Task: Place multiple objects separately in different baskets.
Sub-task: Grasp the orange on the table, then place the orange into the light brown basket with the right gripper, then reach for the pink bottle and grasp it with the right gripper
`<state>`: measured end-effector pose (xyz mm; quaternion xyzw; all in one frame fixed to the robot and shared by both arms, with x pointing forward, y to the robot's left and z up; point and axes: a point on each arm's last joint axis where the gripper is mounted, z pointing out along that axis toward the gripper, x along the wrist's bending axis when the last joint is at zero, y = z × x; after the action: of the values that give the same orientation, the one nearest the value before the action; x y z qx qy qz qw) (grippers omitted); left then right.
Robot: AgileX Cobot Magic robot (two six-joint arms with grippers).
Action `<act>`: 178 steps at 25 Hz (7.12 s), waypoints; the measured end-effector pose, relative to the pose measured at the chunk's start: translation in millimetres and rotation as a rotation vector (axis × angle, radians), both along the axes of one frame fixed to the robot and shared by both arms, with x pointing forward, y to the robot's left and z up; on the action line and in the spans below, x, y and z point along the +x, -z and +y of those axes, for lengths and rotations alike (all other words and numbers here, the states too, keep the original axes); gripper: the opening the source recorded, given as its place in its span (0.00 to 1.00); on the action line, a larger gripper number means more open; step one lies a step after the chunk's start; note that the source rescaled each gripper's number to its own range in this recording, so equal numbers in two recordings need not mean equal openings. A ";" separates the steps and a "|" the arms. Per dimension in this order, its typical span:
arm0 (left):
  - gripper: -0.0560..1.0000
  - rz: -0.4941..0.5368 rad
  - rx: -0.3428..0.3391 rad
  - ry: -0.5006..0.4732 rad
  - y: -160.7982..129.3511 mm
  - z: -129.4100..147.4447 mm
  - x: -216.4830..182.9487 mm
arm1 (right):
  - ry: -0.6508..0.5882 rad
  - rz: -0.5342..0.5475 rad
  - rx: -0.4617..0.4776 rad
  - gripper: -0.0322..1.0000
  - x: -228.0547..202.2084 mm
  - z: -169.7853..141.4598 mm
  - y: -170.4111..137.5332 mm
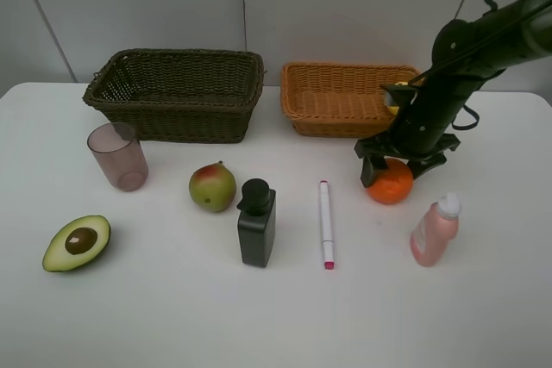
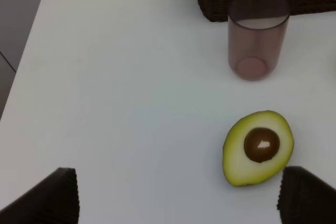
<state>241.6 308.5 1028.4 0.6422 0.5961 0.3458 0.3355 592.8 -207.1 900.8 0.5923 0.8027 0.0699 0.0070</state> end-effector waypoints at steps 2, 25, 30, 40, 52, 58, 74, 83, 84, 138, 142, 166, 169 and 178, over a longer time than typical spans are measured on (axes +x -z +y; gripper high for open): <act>1.00 0.000 0.000 0.000 0.0 0.0 0.0 | 0.000 0.000 0.000 0.72 0.0 0.0 0.0; 1.00 0.000 0.000 0.000 0.0 0.0 0.0 | -0.033 -0.361 0.045 0.72 31.1 4.8 -142.5; 1.00 0.000 0.000 0.000 0.0 0.0 0.0 | -0.033 -0.454 0.060 0.72 54.1 9.8 -162.6; 1.00 0.000 0.000 0.000 0.0 0.0 0.0 | -0.025 -0.530 0.073 0.72 114.9 23.7 -123.1; 1.00 0.000 0.000 0.000 0.0 0.0 0.0 | -0.069 -0.476 -0.017 0.72 139.6 24.3 -50.3; 1.00 0.000 0.000 0.000 0.0 0.0 0.0 | -0.075 -0.478 -0.027 0.72 140.1 23.7 -49.6; 1.00 0.000 0.000 0.000 0.0 0.0 0.0 | -0.068 -0.416 -0.034 0.85 135.1 22.6 -48.7; 1.00 0.000 0.000 0.000 0.0 0.0 0.0 | -0.051 -0.397 -0.031 0.86 132.9 22.2 -52.4; 1.00 0.000 0.000 0.000 0.0 0.0 0.0 | -0.046 -0.394 -0.025 0.86 131.9 22.3 -54.6; 1.00 0.000 0.000 0.000 0.0 0.0 0.0 | 0.004 -0.065 0.035 1.00 -79.3 -16.9 -137.8; 1.00 0.000 0.000 0.000 0.0 0.0 0.0 | 0.019 -0.038 0.028 1.00 -88.5 -19.3 -111.7; 1.00 0.000 0.000 0.000 0.0 0.0 0.0 | 0.232 -0.040 0.068 1.00 -117.4 -25.8 -48.2; 1.00 0.000 0.000 0.000 0.0 0.0 0.0 | 0.233 -0.040 0.069 0.99 -117.5 -25.6 -48.2; 1.00 0.000 0.000 0.000 0.0 0.0 0.0 | 0.291 -0.026 0.131 0.25 -117.2 -20.9 -49.2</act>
<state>241.6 308.5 1028.4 0.6422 0.5961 0.3458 0.3355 475.6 -228.0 950.0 0.7006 0.7019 0.1279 -0.0110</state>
